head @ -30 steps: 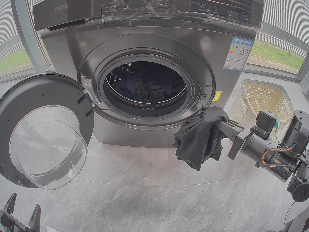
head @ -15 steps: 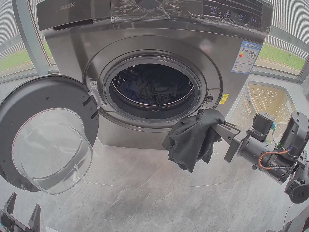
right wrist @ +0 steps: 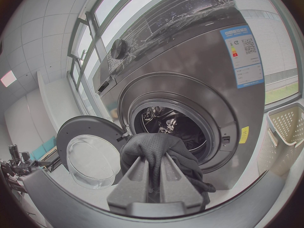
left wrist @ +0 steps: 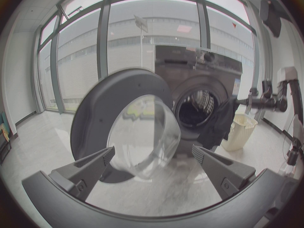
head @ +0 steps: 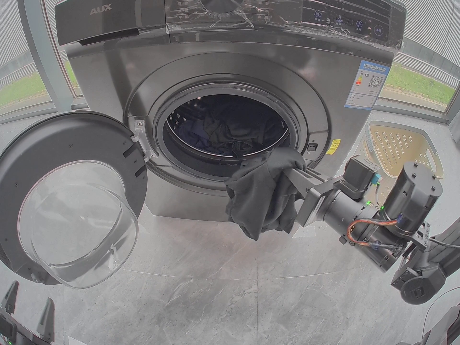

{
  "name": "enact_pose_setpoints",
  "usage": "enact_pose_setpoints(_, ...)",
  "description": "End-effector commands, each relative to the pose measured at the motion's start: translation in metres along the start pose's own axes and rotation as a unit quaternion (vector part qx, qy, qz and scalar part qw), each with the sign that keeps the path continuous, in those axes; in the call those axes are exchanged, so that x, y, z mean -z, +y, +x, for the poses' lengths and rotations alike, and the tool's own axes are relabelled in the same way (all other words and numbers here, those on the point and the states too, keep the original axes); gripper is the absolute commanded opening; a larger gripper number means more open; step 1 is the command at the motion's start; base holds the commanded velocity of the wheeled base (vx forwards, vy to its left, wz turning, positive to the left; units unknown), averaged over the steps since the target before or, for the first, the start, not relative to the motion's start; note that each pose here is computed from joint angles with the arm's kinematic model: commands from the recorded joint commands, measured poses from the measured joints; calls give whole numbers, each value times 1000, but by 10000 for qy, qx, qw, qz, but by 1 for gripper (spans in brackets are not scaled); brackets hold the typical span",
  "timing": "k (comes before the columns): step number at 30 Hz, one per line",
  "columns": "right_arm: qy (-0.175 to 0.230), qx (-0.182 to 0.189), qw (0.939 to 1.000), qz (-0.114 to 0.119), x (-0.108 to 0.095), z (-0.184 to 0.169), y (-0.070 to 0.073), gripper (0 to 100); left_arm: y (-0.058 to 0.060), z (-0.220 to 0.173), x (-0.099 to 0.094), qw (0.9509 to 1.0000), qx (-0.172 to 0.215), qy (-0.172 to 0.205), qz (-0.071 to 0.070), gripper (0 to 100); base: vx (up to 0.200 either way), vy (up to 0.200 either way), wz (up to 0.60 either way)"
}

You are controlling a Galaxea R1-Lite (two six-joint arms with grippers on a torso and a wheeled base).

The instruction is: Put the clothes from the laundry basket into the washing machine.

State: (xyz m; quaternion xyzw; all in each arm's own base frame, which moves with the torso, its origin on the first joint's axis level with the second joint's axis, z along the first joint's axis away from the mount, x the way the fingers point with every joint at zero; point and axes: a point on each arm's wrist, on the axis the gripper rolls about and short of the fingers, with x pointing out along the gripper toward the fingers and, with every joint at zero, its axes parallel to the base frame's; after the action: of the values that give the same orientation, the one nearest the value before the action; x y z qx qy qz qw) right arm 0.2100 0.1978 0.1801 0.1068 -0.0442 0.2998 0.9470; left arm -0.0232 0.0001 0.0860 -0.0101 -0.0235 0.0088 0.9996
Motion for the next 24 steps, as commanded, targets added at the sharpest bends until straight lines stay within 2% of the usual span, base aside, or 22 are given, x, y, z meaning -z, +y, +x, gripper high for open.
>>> enact_pose_setpoints(1, -40, 36, 9999, 85, 11, 17, 8, 0, -2, -7, -45, 9961, 119, -866, -117, 100, 0, 0, 0)
enact_pose_setpoints(4, -198, -84, 9992, 322, 4, 23, 19, 0, -5, 1, -58, 9955, 757, -571, -37, 100, 0, 0, 0)
enact_pose_setpoints(6, -240, -169, 9988, 404, 4, 26, 25, 0, -7, 13, -63, 9926, 1192, -208, -96, 100, 0, 0, 0)
enact_pose_setpoints(8, -239, -169, 9987, 405, 5, 26, 26, 0, -7, 15, -63, 9922, 1236, -160, -101, 100, 0, 0, 0)
enact_pose_setpoints(9, -300, -211, 9984, 423, 2, 29, 28, 0, -9, 31, -68, 9862, 1634, 218, -117, 100, 0, 0, 0)
enact_pose_setpoints(12, -370, -355, 9976, 465, -2, 30, 34, 0, -12, 55, -76, 9762, 2090, 550, -162, 100, 0, 0, 0)
enact_pose_setpoints(15, -431, -389, 9971, 496, -3, 30, 35, 0, -16, 85, -83, 9641, 2537, 760, -203, 100, 0, 0, 0)
enact_pose_setpoints(16, -462, -387, 9969, 501, -3, 30, 35, 0, -18, 93, -85, 9613, 2624, 808, -210, 100, 0, 0, 0)
enact_pose_setpoints(17, -499, -394, 9967, 510, -4, 31, 35, 0, -22, 105, -85, 9561, 2782, 895, -219, 100, 0, 0, 0)
enact_pose_setpoints(18, -508, -388, 9967, 510, -4, 31, 34, 0, -23, 108, -85, 9550, 2818, 899, -225, 100, 0, 0, 0)
enact_pose_setpoints(19, -495, -378, 9968, 505, -2, 32, 34, 0, -30, 123, -84, 9477, 3036, 961, -206, 100, 0, 0, 0)
enact_pose_setpoints(20, -496, -370, 9968, 505, -2, 32, 34, 0, -31, 125, -83, 9463, 3072, 985, -206, 100, 0, 0, 0)
enact_pose_setpoints(21, -489, -369, 9968, 506, -1, 32, 34, 0, -39, 137, -82, 9390, 3281, 1009, -199, 100, 0, 0, 0)
enact_pose_setpoints(24, -489, -361, 9969, 508, -1, 32, 34, 0, -54, 155, -81, 9292, 3521, 1107, -173, 100, 0, 0, 0)
